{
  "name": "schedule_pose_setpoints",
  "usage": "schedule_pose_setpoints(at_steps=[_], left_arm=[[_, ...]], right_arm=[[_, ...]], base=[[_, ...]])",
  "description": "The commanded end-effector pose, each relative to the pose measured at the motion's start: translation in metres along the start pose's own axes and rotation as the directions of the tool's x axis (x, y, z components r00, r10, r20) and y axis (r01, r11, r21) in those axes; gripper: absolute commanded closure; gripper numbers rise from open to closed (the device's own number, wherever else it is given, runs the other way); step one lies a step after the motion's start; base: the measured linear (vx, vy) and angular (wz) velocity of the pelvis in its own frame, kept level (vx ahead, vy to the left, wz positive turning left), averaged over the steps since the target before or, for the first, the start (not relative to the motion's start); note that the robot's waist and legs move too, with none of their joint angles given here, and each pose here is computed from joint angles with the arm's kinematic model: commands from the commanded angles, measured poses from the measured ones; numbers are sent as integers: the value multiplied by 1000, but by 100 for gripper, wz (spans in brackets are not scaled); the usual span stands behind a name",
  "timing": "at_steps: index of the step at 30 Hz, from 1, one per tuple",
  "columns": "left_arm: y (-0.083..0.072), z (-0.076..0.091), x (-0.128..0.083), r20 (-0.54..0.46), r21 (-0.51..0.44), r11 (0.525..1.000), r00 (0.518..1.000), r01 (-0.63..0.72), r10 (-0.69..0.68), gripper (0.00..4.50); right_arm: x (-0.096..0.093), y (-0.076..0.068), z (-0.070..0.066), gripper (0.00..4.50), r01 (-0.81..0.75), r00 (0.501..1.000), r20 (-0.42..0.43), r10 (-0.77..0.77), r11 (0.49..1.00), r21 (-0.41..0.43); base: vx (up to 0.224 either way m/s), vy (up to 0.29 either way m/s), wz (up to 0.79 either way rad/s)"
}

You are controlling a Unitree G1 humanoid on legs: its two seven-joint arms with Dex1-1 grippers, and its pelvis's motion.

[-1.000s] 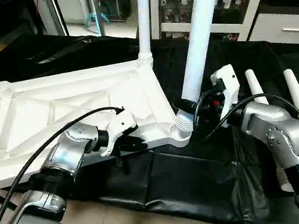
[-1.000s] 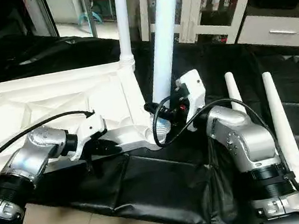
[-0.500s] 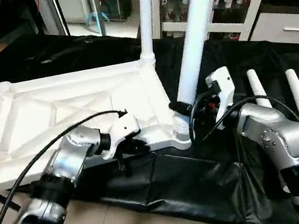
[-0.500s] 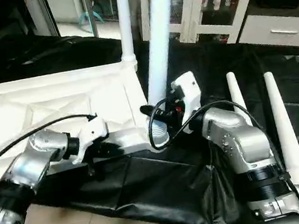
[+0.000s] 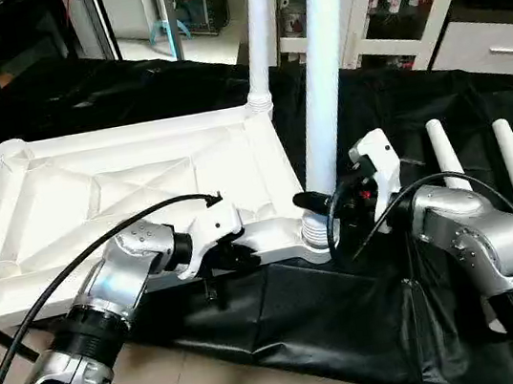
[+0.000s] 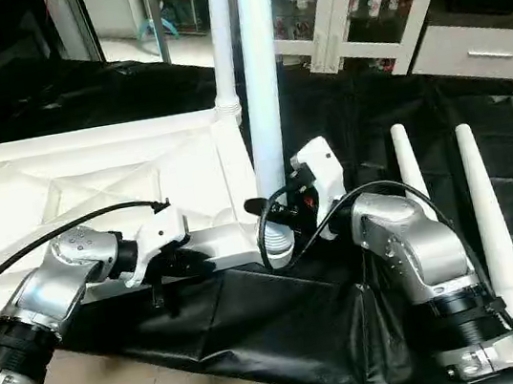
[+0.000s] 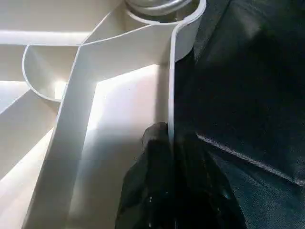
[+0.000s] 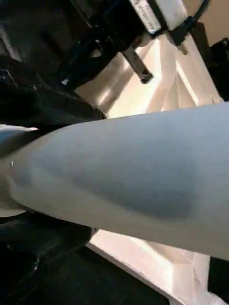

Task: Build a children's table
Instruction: Insert table leg to table base

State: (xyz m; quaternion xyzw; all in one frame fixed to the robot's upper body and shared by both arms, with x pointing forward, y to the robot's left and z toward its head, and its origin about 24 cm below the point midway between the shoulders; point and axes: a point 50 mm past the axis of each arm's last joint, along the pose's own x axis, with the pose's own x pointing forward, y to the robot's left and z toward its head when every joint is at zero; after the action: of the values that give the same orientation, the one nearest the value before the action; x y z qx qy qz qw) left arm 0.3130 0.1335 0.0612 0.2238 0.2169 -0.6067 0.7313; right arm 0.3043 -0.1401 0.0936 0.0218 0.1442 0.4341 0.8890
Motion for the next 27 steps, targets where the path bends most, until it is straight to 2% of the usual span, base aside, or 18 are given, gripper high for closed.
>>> schedule_pose_setpoints(at_steps=[1,8,15,21,27], left_arm=[[-9,-7,8,8,-37,998,999,41,-40,450],[-9,-7,7,2,-38,999,999,37,-37,450],[-9,-8,5,-3,-41,999,999,32,-32,450],[-7,-9,2,-5,-44,999,1000,21,-21,450],[-4,-10,1,-5,-48,999,1000,7,-7,450]], right_arm=[[0,-1,-9,261,9,999,-36,-9,1000,1],[11,0,-17,261,2,999,-48,0,1000,29],[14,-5,-25,262,22,999,-42,-19,998,63],[7,-12,-35,262,70,997,-45,-66,993,94],[-9,-21,-51,263,144,989,-40,-140,980,135]], base=[[0,0,0],[0,0,0],[0,0,0],[0,0,0],[0,0,0]])
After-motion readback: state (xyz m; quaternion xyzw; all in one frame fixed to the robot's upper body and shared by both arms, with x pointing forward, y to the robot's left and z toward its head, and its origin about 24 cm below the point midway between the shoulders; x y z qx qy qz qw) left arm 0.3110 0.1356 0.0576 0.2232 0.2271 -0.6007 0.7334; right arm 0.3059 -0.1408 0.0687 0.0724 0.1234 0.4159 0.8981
